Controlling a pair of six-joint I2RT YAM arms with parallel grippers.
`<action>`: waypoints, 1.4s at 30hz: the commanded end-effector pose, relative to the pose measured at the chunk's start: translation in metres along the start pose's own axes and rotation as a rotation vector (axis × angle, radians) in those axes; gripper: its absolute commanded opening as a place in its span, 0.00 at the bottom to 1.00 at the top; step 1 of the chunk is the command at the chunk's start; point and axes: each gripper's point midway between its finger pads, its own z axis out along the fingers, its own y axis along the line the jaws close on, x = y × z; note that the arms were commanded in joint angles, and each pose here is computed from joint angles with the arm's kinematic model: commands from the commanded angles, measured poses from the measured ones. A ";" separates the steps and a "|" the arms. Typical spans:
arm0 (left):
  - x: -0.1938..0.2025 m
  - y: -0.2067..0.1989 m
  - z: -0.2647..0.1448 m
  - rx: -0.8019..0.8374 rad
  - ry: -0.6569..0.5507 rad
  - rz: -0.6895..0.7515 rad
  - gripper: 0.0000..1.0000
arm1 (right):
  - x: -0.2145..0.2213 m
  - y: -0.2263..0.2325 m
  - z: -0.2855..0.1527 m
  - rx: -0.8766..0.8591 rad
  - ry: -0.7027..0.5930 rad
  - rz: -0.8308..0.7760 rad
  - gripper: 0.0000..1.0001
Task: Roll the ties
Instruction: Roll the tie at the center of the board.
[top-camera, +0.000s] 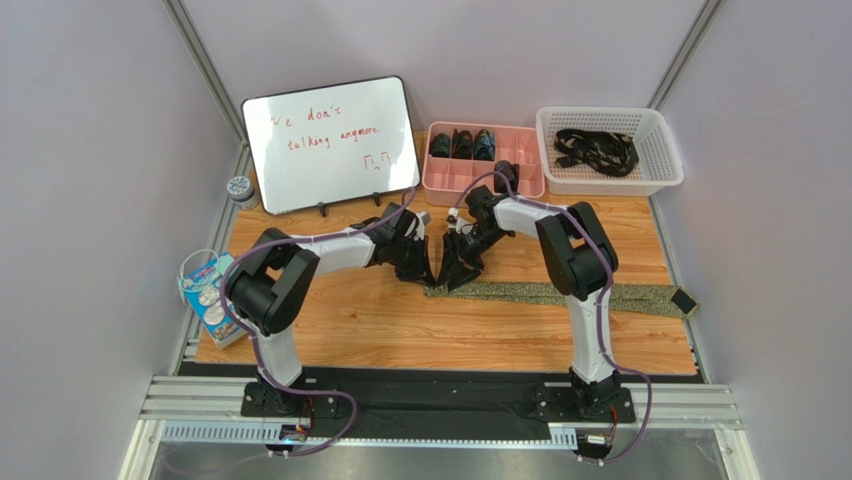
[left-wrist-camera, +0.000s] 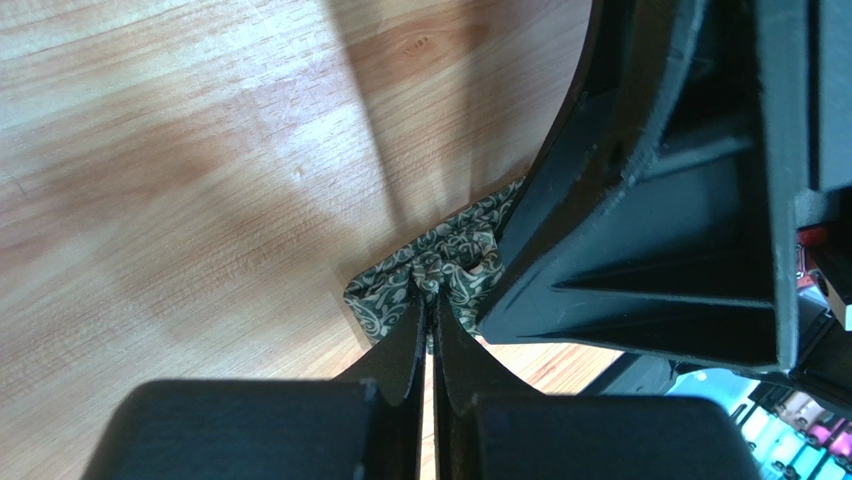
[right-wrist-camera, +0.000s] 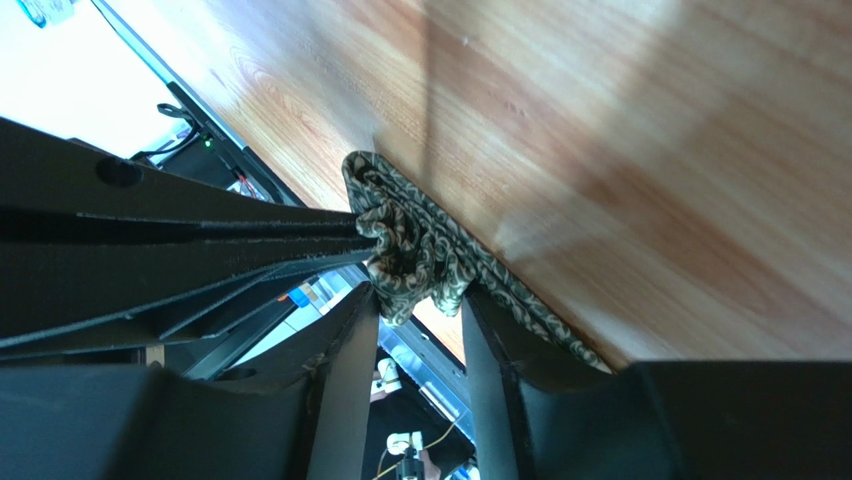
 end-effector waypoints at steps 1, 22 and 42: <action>0.015 0.029 0.005 -0.129 0.044 0.002 0.00 | -0.013 0.013 0.002 -0.031 -0.025 -0.005 0.37; -0.012 -0.006 -0.044 0.058 -0.091 -0.057 0.58 | -0.007 -0.034 0.005 0.008 -0.020 -0.011 0.00; -0.004 -0.005 -0.015 0.198 -0.054 -0.160 0.35 | -0.004 -0.049 0.016 0.009 -0.046 -0.016 0.00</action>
